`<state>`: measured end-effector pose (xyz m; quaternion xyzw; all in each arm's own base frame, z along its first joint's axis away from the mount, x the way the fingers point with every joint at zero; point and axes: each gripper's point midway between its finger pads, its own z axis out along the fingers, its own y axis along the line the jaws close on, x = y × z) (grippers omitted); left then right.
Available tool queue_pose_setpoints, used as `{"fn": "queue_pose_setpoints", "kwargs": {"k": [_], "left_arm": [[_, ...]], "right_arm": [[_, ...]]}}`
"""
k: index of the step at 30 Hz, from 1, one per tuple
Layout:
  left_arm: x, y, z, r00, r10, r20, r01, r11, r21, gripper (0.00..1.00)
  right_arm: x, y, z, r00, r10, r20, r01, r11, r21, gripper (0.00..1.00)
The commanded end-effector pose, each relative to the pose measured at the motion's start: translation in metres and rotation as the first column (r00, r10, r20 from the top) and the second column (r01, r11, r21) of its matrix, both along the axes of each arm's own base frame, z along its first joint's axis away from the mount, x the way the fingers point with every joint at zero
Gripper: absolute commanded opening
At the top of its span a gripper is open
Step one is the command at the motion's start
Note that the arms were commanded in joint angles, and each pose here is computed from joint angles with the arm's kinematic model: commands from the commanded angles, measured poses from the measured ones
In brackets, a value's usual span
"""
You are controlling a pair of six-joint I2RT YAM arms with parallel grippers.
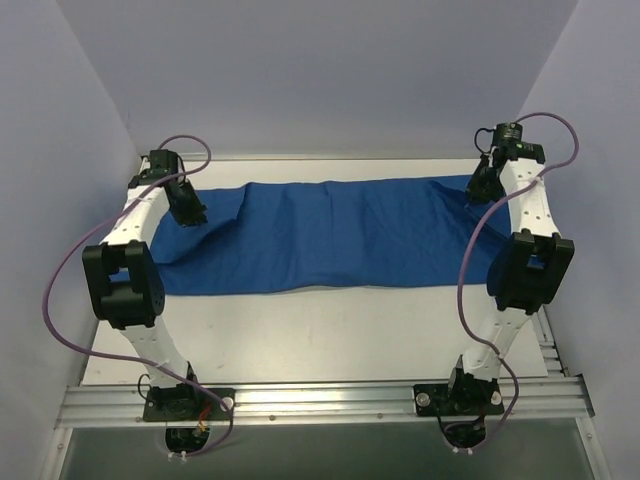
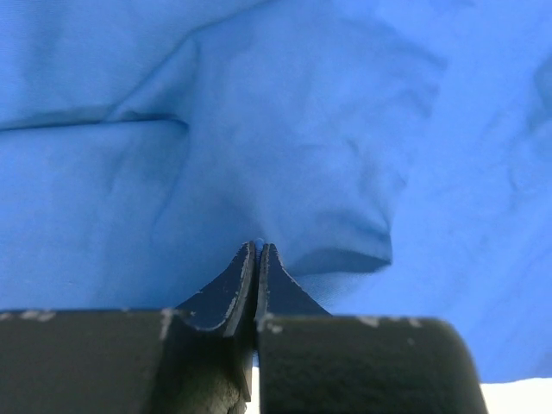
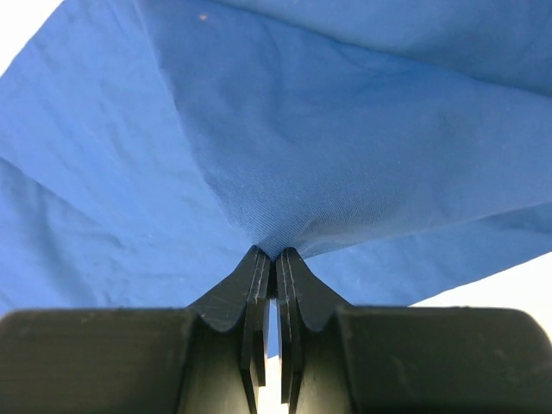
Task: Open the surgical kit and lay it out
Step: Open the surgical kit at the center of the board.
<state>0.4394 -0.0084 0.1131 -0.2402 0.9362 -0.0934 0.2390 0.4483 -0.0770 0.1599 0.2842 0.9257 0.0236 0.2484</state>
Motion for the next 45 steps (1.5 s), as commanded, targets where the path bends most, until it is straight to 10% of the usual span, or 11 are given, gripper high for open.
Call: {"fn": "queue_pose_setpoints", "kwargs": {"k": [1, 19, 39, 45], "left_arm": [[0.008, -0.013, 0.063, 0.989, -0.024, 0.147, 0.034, 0.997, -0.064, 0.02], [-0.057, 0.058, 0.192, 0.87, 0.246, 0.428, -0.155, 0.959, -0.237, 0.02], [-0.177, 0.076, 0.214, 0.734, 0.428, 0.528, -0.426, 0.895, -0.134, 0.05], [-0.2, 0.056, 0.153, 0.735, 0.513, 0.444, -0.468, 0.857, -0.215, 0.12]], "right_arm": [[-0.023, -0.01, 0.033, 1.0, 0.007, 0.023, -0.004, 0.993, -0.114, 0.0], [-0.047, -0.072, 0.166, 0.835, -0.109, 0.539, 0.203, 0.972, -0.118, 0.0], [-0.137, -0.041, 0.183, 0.735, -0.106, 0.67, 0.259, 0.957, -0.133, 0.0], [-0.177, -0.017, 0.17, 0.729, -0.091, 0.679, 0.269, 0.95, -0.161, 0.0]]}}
